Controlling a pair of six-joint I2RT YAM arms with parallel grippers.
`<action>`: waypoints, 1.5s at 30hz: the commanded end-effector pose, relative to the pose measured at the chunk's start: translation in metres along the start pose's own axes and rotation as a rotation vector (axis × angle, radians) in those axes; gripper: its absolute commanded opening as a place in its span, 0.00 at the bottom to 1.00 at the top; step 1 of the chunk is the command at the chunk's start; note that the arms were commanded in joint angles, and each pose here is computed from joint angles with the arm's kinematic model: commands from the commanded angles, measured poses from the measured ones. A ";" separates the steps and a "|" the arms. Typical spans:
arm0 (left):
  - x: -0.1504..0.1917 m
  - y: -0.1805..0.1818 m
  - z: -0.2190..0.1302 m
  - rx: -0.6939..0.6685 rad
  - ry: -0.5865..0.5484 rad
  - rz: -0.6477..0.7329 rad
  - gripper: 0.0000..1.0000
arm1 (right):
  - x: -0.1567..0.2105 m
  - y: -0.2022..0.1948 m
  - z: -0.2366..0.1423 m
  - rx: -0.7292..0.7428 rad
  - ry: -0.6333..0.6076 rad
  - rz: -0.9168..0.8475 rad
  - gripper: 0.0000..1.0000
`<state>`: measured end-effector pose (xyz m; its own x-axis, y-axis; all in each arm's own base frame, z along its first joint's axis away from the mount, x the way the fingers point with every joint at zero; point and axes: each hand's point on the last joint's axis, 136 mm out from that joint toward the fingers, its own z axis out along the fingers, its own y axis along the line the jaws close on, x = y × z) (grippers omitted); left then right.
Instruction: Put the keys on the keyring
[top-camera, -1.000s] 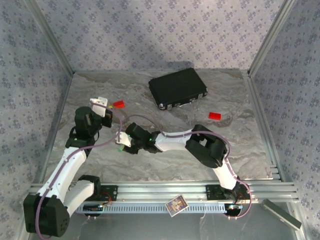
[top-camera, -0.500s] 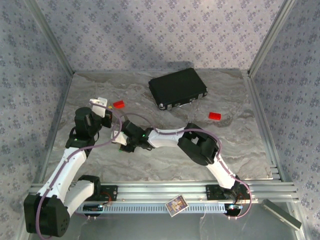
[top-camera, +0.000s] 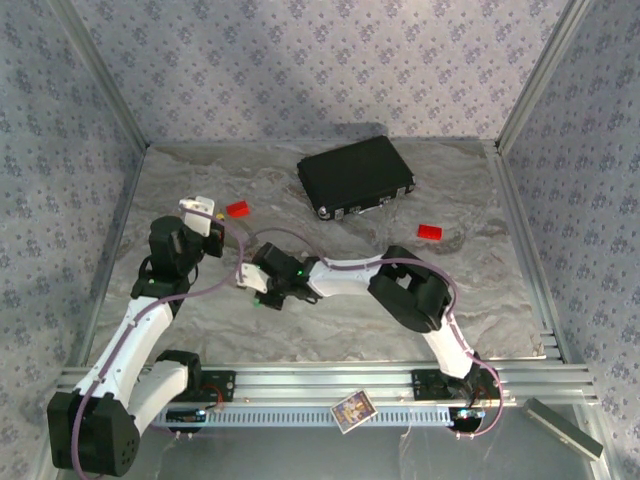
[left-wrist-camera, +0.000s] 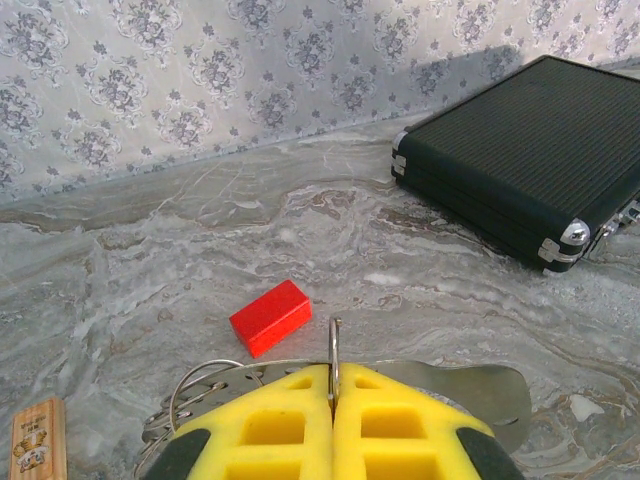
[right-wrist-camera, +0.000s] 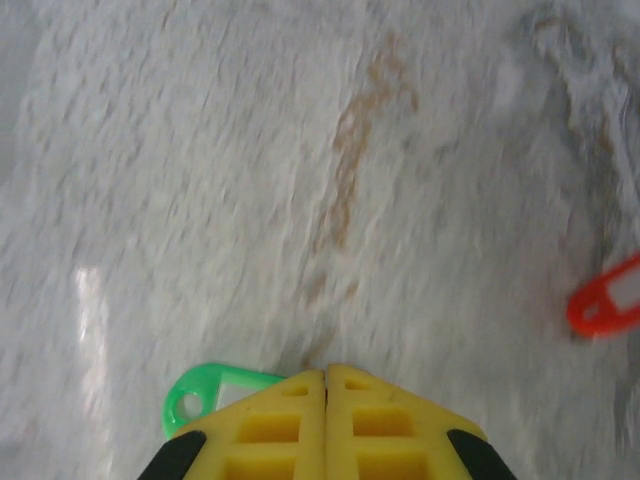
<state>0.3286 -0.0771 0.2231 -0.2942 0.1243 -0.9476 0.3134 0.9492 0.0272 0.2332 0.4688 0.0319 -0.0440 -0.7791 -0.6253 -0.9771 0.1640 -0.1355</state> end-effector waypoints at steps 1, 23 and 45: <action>-0.021 -0.003 -0.006 0.026 -0.084 0.024 0.00 | 0.023 0.002 -0.023 0.028 0.063 0.020 0.00; -0.028 -0.050 -0.019 0.271 -0.130 0.098 0.00 | 0.100 0.024 -0.122 0.027 -0.060 0.584 0.00; -0.027 -0.148 -0.020 0.668 0.017 0.233 0.00 | 0.133 0.038 -0.126 0.008 0.107 0.780 0.26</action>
<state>0.2642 -0.2127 0.2309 -0.2152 0.3383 -0.9161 0.8599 0.5103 -0.0136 0.1654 0.2906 0.0386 -0.7381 -0.4760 -0.4782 -0.6525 0.6838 0.3266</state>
